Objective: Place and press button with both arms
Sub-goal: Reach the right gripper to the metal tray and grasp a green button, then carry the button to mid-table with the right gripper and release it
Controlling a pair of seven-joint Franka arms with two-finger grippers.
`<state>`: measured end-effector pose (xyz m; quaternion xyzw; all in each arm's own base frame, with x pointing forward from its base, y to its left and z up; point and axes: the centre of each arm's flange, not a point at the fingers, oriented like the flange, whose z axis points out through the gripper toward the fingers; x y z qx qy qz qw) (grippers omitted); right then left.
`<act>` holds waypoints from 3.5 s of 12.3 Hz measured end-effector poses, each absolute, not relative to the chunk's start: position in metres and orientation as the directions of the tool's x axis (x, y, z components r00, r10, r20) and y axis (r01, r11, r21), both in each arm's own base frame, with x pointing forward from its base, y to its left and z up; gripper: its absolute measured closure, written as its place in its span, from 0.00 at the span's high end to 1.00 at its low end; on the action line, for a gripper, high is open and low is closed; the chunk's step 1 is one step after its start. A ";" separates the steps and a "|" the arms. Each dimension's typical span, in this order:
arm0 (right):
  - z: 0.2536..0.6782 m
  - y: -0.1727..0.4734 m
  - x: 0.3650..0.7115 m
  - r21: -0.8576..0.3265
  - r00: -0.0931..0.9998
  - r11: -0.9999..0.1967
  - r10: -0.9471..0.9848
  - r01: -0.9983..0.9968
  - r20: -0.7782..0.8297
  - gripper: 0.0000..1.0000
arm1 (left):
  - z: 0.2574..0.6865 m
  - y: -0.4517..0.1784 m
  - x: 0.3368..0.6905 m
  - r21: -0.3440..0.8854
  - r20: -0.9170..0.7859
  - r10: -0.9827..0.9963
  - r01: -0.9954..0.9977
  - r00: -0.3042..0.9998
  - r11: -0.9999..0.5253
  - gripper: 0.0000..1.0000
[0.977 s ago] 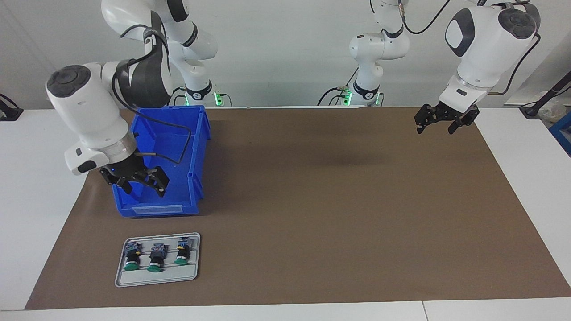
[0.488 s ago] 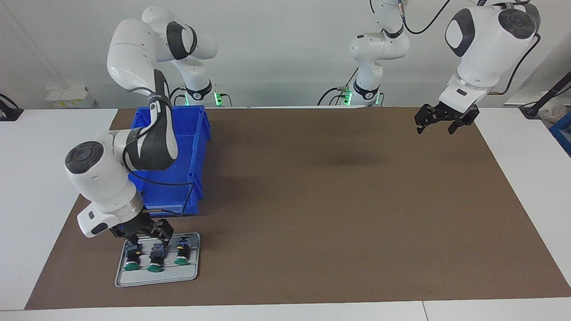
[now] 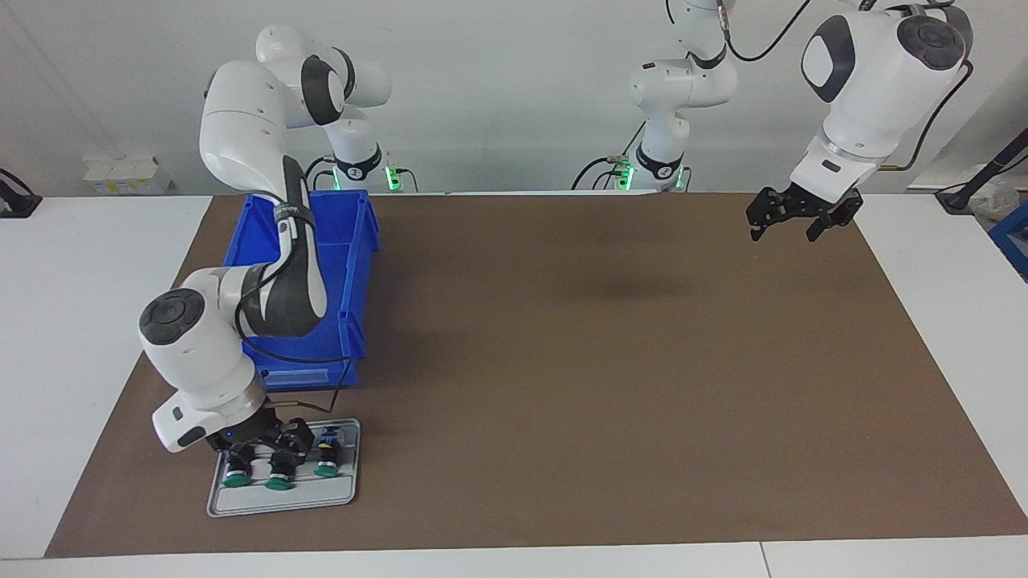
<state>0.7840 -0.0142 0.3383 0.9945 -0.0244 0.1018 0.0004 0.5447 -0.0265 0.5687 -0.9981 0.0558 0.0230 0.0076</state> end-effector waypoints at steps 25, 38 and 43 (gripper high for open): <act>0.346 -0.019 0.779 -0.031 0.950 -0.992 -0.126 -0.122 0.285 0.33 | 0.569 -0.027 0.545 -0.013 -0.047 -0.111 -0.112 0.993 -0.994 1.00; 0.424 0.257 0.703 -0.151 0.470 -0.478 -0.878 -0.865 0.085 0.33 | 0.569 -0.027 0.545 -0.013 -0.047 -0.111 -0.112 0.993 -0.994 1.00; 0.410 0.384 0.638 -0.154 0.213 -0.223 -0.974 -0.963 0.076 0.33 | 0.569 -0.031 0.545 -0.013 -0.046 -0.118 -0.119 0.992 -0.993 1.00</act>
